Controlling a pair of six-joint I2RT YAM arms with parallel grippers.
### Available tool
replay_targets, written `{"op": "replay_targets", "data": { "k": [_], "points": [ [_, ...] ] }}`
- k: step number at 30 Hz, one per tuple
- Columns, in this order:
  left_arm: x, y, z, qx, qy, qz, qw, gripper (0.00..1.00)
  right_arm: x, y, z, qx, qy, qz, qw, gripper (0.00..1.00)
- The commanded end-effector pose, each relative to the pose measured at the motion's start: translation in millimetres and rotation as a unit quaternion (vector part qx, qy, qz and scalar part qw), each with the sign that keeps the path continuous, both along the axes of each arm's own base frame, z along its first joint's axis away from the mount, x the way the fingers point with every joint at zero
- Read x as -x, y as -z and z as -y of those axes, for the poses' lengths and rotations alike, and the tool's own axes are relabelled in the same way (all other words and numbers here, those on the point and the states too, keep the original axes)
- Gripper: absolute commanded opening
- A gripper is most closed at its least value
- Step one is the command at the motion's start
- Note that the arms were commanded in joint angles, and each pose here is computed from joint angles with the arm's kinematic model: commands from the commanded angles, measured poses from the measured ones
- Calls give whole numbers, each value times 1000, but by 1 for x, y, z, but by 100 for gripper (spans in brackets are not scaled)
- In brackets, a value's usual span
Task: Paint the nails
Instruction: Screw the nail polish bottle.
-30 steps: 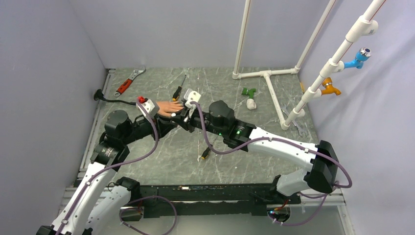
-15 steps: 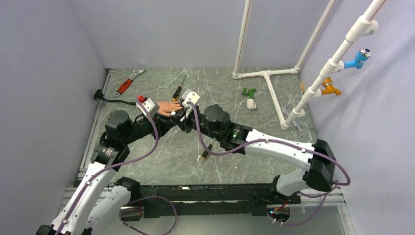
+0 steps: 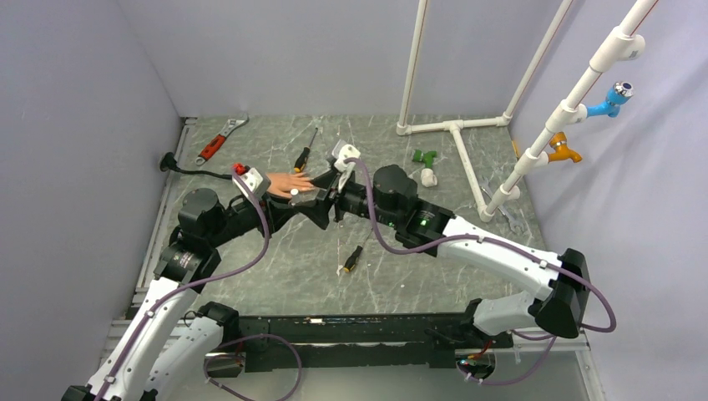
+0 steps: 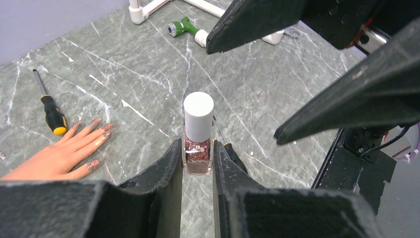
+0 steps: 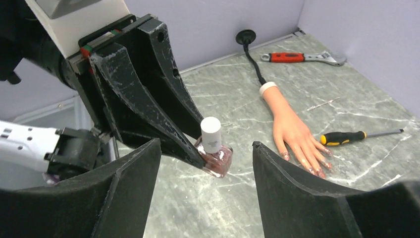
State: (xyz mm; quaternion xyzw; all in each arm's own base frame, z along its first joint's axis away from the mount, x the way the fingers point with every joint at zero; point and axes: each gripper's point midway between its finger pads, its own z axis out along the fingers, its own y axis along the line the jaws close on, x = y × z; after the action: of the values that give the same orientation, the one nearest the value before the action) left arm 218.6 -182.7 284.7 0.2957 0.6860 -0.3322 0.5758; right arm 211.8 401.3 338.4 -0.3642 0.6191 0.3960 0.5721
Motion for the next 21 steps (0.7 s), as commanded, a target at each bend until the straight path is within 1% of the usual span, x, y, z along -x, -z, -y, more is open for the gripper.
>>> {"op": "replay_targets", "data": {
  "k": [1,5,7,9,13,15,21],
  "points": [
    [-1,-29,0,13,1,49,999,0,21,-10,13,-4,-93,6,996,70],
    [12,-32,9,17,47,59,997,0,44,-7,25,8,-186,41,982,70],
    [24,-33,19,23,97,60,993,0,58,-5,28,19,-234,59,970,69],
    [36,-34,27,29,143,58,988,0,62,-5,28,26,-259,66,963,68],
    [53,-35,36,40,210,57,975,0,67,-10,27,19,-294,68,953,62],
    [60,-36,38,43,233,56,970,0,66,-11,26,17,-299,67,952,60],
    [63,-36,39,41,242,58,968,0,62,-19,23,7,-294,71,953,57]
  ]
}}
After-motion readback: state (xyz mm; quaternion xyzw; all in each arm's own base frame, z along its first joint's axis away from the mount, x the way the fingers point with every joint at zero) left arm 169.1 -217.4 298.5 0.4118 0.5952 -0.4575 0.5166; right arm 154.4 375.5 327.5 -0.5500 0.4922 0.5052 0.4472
